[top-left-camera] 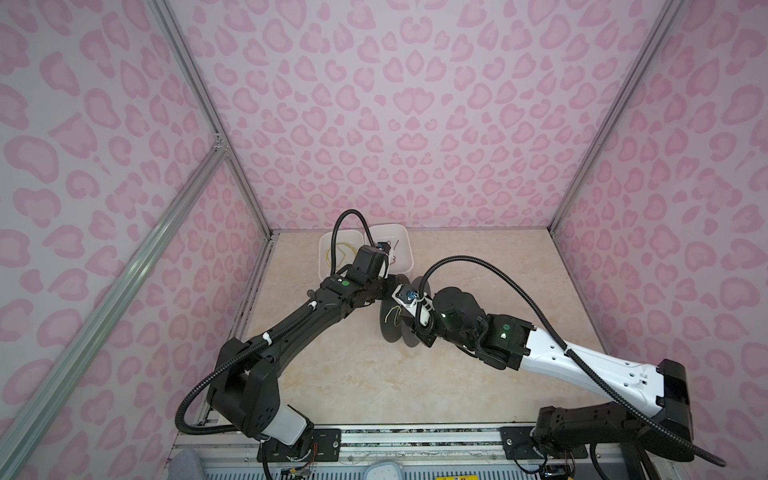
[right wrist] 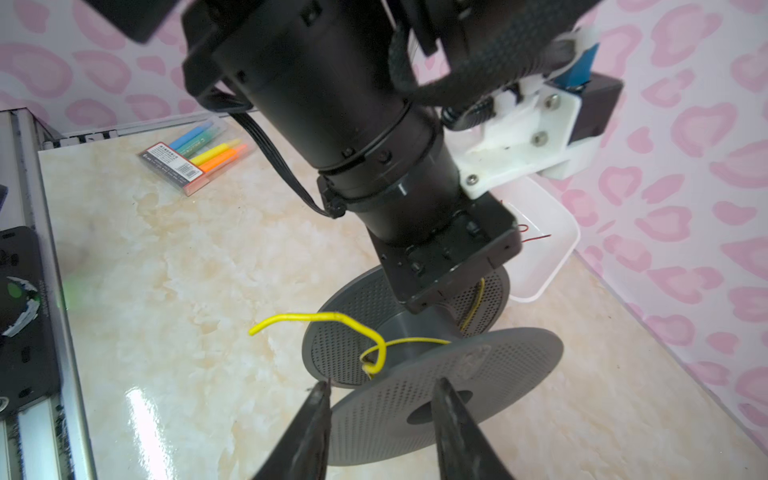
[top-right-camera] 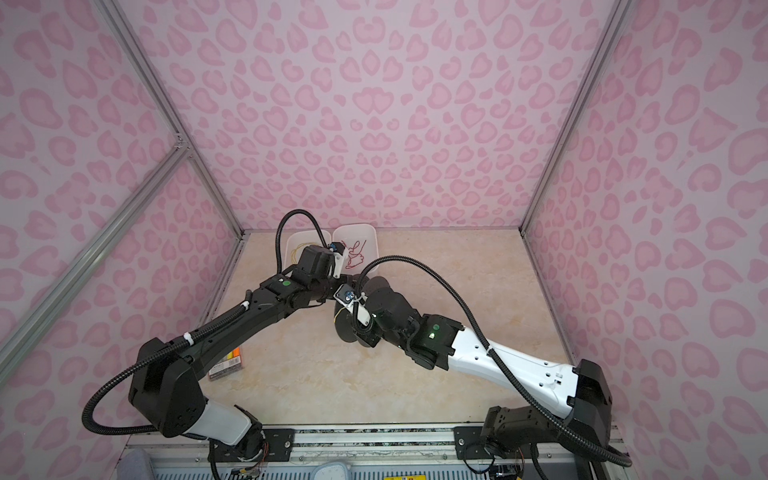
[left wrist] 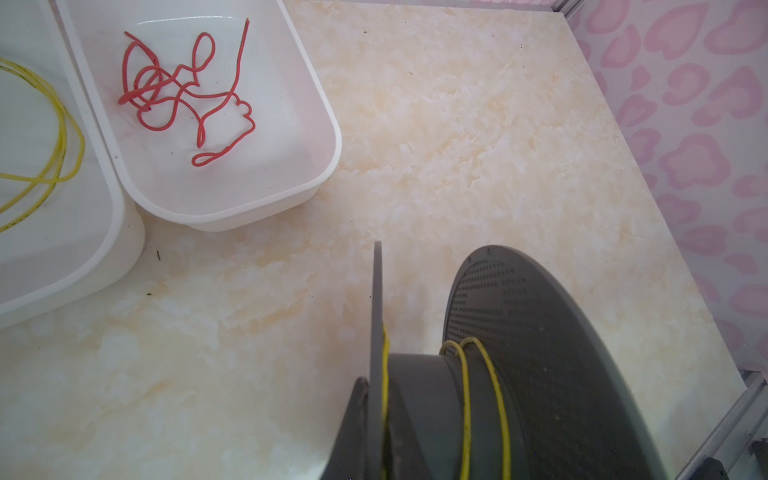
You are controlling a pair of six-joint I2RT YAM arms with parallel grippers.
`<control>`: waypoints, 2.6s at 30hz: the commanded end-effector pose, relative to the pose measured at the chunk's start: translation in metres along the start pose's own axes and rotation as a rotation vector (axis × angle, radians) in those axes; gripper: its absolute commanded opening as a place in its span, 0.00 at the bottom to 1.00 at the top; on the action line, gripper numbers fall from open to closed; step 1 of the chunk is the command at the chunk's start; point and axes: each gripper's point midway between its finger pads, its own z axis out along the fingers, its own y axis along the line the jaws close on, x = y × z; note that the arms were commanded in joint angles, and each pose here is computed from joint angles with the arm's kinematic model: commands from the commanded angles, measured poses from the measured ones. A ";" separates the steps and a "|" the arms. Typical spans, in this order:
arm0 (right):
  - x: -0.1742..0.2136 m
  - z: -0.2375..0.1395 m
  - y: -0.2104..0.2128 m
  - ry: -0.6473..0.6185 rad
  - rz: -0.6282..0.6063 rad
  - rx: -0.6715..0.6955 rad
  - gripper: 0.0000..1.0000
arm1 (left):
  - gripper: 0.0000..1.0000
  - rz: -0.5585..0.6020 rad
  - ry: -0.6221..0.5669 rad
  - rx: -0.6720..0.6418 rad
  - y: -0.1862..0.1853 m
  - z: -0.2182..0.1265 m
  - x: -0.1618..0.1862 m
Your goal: Wrap the cables
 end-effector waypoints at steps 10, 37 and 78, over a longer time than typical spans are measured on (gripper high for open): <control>-0.007 0.020 -0.005 -0.029 0.077 -0.018 0.18 | 0.04 0.004 -0.073 0.061 -0.013 -0.014 -0.017; -0.017 0.020 -0.009 -0.078 0.140 -0.009 0.00 | 0.04 0.020 -0.060 0.049 -0.007 -0.012 -0.004; 0.148 0.029 -0.196 -0.357 1.174 0.333 0.00 | 0.04 -0.104 -0.497 0.468 -0.048 -0.128 -0.080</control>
